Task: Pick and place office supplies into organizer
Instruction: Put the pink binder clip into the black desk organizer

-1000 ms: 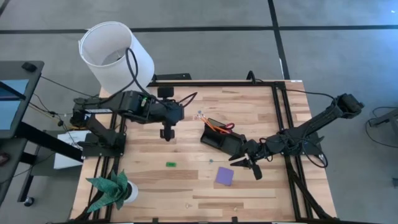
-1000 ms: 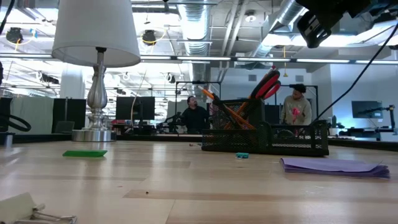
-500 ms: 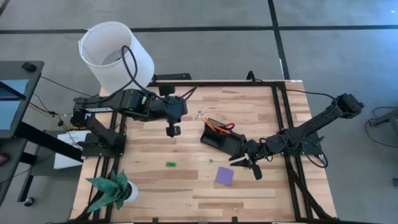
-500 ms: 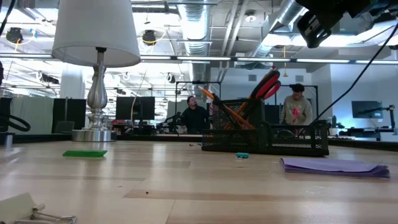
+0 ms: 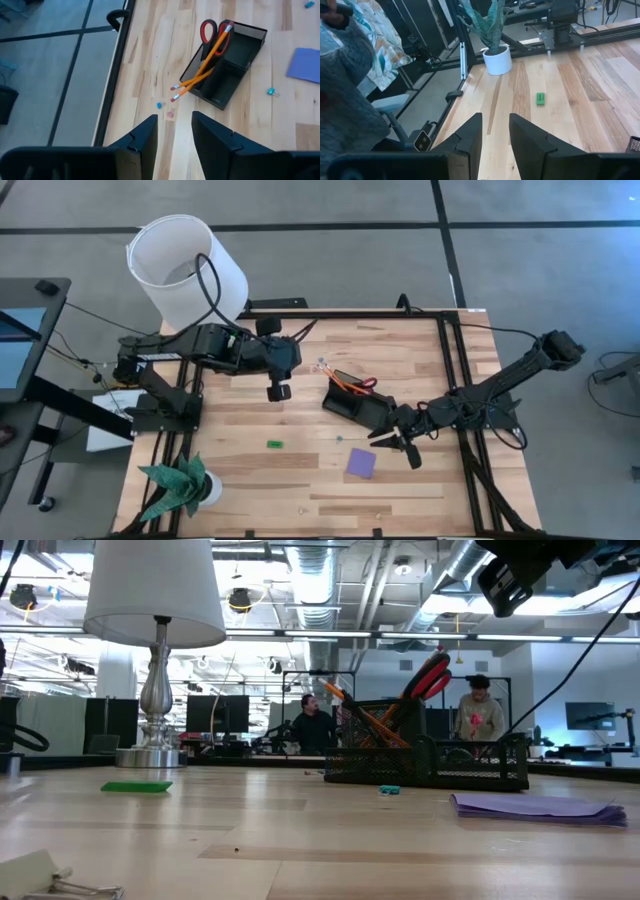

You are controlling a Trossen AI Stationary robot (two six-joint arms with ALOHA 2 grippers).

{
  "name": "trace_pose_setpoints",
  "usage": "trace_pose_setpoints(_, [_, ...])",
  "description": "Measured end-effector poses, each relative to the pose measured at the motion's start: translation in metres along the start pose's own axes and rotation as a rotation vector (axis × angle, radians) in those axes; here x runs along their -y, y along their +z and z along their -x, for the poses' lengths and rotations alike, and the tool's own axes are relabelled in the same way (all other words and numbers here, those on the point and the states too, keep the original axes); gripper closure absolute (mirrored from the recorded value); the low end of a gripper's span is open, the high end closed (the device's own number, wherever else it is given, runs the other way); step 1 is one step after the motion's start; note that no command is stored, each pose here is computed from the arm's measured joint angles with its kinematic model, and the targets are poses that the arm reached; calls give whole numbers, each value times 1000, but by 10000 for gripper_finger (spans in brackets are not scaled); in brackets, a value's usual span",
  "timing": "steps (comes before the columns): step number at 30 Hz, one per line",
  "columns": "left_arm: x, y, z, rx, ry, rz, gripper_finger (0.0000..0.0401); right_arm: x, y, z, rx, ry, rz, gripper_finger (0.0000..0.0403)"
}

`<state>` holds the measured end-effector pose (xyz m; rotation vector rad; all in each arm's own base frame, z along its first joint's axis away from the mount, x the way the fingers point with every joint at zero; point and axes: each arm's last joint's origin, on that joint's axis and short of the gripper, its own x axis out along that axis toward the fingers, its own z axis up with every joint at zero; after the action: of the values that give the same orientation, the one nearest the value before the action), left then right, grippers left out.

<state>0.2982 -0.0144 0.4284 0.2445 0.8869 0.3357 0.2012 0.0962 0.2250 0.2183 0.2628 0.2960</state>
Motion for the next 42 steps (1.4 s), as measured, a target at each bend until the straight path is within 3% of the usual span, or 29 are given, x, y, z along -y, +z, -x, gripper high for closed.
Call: trace_pose_setpoints(42, [0,0,0,0,-1,-35,282,0,0,0,0,0,0,310])
